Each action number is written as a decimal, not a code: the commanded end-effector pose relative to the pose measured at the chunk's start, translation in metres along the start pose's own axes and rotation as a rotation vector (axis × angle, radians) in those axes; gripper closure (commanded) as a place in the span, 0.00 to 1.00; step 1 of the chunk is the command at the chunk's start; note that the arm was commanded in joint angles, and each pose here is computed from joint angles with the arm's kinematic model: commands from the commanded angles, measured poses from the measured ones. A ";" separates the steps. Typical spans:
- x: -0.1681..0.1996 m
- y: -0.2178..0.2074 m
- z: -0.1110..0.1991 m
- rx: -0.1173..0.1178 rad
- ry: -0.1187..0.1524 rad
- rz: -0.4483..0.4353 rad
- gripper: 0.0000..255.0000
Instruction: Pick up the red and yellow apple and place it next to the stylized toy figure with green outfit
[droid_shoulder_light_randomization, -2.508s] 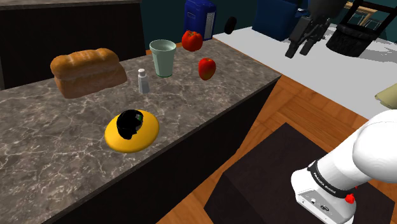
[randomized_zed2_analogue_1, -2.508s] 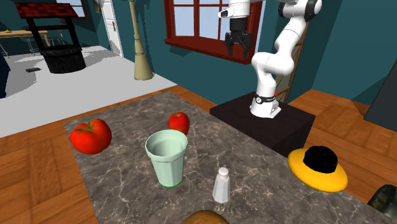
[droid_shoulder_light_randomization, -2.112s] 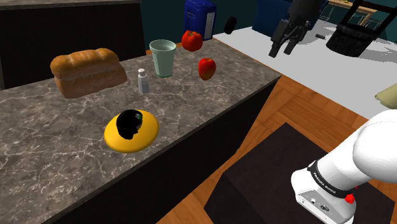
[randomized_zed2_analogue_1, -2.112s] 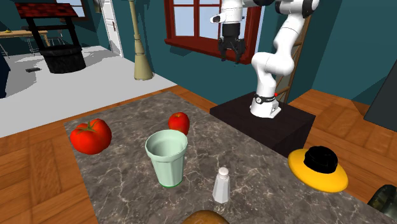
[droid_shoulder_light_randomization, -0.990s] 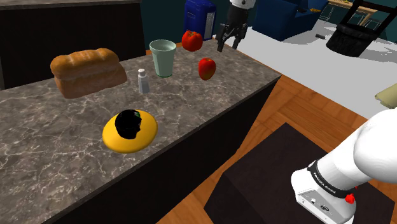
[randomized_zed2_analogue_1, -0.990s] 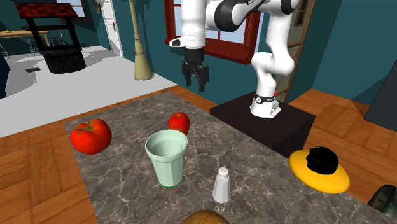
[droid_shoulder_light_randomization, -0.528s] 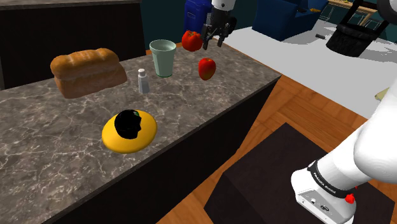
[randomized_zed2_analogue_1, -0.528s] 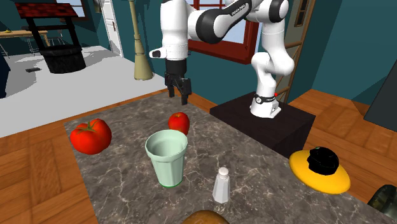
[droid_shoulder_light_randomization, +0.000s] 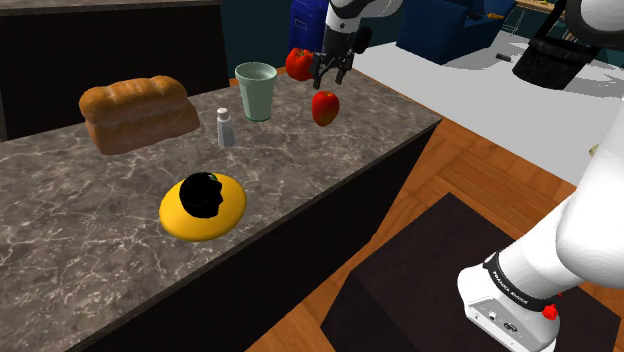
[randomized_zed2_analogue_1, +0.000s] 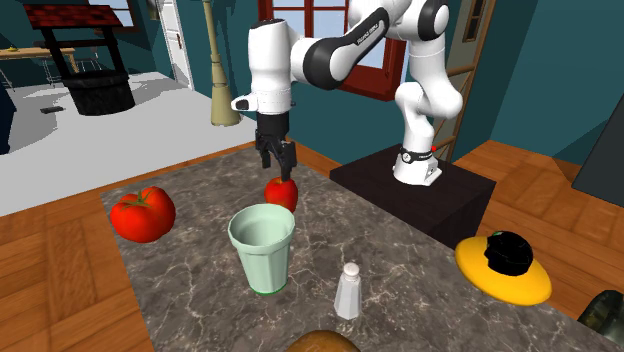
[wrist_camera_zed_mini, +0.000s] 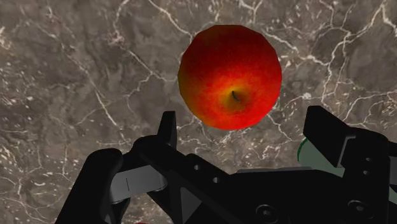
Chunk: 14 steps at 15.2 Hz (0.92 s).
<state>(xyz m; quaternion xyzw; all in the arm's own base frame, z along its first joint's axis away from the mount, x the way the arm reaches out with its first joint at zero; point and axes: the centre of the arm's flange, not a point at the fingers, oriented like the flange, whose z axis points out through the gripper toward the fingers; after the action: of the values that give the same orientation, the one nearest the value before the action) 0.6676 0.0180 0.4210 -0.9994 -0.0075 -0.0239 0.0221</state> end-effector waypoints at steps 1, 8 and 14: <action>0.000 0.000 0.005 0.000 0.001 0.000 0.00; 0.000 0.000 0.005 0.000 0.001 0.000 0.00; 0.000 0.000 0.005 0.000 0.001 0.000 1.00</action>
<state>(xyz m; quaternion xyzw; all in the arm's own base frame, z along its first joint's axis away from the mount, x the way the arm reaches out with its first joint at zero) 0.6681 0.0187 0.4165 -0.9994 -0.0075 -0.0242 0.0221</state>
